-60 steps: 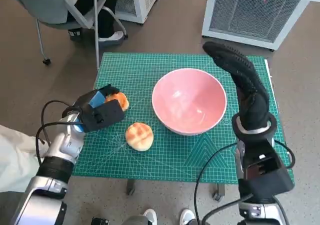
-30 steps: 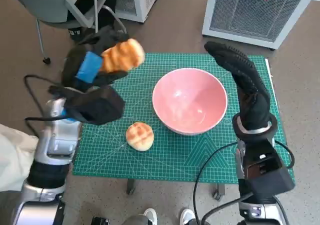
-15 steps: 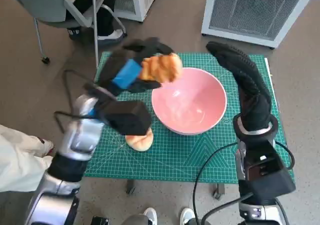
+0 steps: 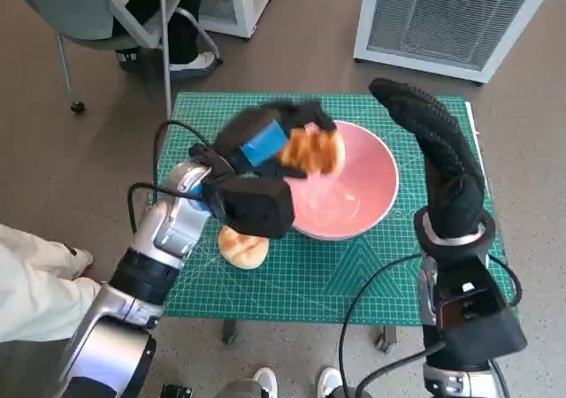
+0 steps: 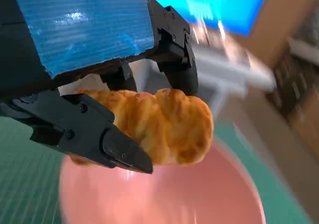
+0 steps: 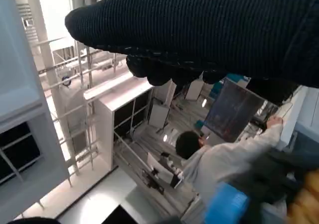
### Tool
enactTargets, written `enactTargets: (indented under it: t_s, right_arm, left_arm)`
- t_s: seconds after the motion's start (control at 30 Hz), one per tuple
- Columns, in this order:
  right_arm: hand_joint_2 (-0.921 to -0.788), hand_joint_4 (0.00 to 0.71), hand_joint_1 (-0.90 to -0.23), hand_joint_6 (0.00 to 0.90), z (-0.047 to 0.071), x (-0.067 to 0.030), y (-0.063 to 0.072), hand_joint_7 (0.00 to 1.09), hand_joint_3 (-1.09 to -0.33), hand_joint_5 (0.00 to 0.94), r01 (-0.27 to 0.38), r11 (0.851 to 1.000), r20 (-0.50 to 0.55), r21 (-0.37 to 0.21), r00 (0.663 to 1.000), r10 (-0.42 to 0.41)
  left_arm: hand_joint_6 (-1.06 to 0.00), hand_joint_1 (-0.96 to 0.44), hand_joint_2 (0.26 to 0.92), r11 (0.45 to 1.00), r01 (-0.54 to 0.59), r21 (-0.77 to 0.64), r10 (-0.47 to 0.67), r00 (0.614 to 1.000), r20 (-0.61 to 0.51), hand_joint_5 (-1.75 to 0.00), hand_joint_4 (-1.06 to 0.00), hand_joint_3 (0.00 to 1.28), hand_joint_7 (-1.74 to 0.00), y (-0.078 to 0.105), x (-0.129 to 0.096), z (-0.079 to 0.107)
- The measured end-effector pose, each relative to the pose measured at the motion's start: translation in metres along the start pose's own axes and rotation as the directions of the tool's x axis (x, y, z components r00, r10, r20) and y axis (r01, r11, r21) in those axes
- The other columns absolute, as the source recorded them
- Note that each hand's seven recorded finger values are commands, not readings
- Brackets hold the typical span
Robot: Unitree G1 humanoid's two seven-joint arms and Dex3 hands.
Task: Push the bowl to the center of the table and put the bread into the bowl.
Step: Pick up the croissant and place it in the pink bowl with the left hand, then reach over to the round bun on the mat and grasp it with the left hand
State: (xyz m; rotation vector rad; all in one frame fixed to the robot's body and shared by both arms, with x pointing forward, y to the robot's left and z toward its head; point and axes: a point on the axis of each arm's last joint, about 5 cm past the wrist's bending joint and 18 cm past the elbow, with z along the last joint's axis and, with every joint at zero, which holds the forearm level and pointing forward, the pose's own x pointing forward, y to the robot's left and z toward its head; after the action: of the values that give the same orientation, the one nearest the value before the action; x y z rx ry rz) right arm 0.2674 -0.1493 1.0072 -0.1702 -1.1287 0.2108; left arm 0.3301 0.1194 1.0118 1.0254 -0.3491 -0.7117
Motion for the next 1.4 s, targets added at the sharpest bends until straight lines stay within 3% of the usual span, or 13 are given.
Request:
enactTargets:
  t_s: [0.07,0.2,0.5,0.97,1.4]
  right_arm:
    - [-0.921,0.417,-0.376,0.005,0.001,-0.0005,-0.001,0.89,-0.538,0.006,0.008,1.0,-0.001,-0.004,1.0,-0.008]
    - [-0.921,0.419,-0.383,0.007,0.002,0.0001,-0.002,0.9,-0.539,0.007,0.015,1.0,0.002,-0.017,1.0,-0.015]
    - [-0.921,0.42,-0.395,0.011,0.005,-0.0012,-0.002,0.9,-0.538,0.008,0.017,0.999,-0.003,-0.034,1.0,-0.017]
    - [-0.921,0.419,-0.397,0.012,0.006,-0.0048,-0.002,0.9,-0.538,0.008,0.033,0.999,-0.018,-0.036,0.999,-0.034]
    - [-0.921,0.418,-0.395,0.012,0.006,-0.0052,-0.001,0.9,-0.54,0.008,0.033,0.999,-0.022,-0.033,0.999,-0.034]
  left_arm:
    - [-0.28,-0.2,0.921,0.998,0.055,-0.006,-0.055,0.998,-0.003,-0.05,-0.19,0.11,-0.18,0.0,0.001,-0.003]
    - [-0.26,-0.22,0.921,0.996,0.09,0.002,-0.09,0.996,-0.004,-0.01,-0.14,0.09,-0.1,0.002,-0.001,-0.005]
    - [-0.28,-0.21,0.921,1.0,-0.006,0.027,0.005,0.998,0.061,-0.01,-0.14,0.06,-0.08,0.011,-0.011,-0.005]
    - [-0.43,-0.17,0.905,0.979,-0.202,0.023,0.195,0.964,0.183,-0.06,-0.31,0.02,-0.13,0.026,-0.07,-0.007]
    - [-0.51,-0.14,0.885,0.981,-0.183,0.059,0.174,0.976,0.132,-0.08,-0.41,0.0,-0.17,0.018,-0.123,-0.016]
